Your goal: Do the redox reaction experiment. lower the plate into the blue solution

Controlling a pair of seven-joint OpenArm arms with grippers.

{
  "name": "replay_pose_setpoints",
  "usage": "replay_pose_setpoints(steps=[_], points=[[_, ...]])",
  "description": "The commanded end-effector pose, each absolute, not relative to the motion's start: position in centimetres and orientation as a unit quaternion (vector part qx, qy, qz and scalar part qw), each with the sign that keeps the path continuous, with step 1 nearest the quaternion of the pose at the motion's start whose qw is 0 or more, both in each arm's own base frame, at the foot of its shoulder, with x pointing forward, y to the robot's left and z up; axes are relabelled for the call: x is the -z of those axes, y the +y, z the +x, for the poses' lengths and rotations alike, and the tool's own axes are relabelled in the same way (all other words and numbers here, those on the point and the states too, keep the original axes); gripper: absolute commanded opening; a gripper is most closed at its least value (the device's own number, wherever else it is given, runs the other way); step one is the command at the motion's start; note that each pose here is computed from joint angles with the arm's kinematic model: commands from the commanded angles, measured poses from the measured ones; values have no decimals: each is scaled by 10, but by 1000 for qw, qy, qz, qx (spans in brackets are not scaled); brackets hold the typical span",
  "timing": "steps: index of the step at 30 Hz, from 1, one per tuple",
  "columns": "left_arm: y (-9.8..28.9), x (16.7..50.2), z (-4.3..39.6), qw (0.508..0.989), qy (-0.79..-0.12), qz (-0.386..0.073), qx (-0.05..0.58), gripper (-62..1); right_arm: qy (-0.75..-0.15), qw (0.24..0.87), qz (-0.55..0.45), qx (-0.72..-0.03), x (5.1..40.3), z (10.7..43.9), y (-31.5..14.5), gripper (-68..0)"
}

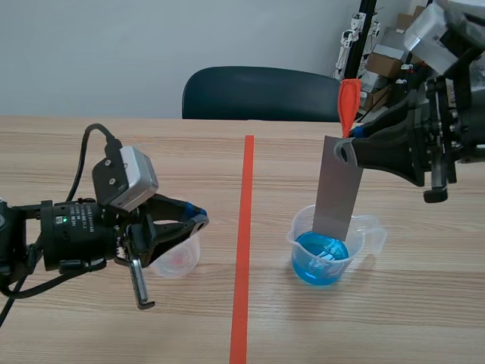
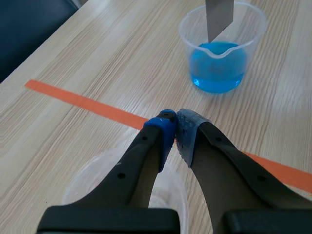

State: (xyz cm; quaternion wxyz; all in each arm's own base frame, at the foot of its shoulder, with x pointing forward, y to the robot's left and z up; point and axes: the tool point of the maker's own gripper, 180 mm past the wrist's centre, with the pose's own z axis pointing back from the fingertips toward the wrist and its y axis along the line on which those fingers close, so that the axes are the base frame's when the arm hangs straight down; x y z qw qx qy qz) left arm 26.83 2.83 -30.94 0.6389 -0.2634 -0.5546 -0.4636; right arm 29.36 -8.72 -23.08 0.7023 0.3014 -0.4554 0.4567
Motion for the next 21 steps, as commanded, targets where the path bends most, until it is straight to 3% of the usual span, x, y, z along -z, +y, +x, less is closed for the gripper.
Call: replay_pose_setpoints(steps=[1, 5, 13, 14, 21], points=[[32, 301, 266, 635, -573, -270, 443, -561, -469, 695, 298, -457, 223, 300, -87, -669], [56, 302, 257, 647, -590, -268, 402, -422, -467, 702, 294, -451, 235, 305, -87, -669], [101, 306, 240, 673, -614, -238, 336, -10, -463, 716, 297, -430, 256, 312, -86, -669], [107, 306, 237, 675, -619, -231, 329, 14, -462, 718, 296, -429, 259, 313, -86, -669], [140, 309, 209, 694, -631, -208, 278, 14, -464, 718, 285, -433, 272, 317, -85, -669]])
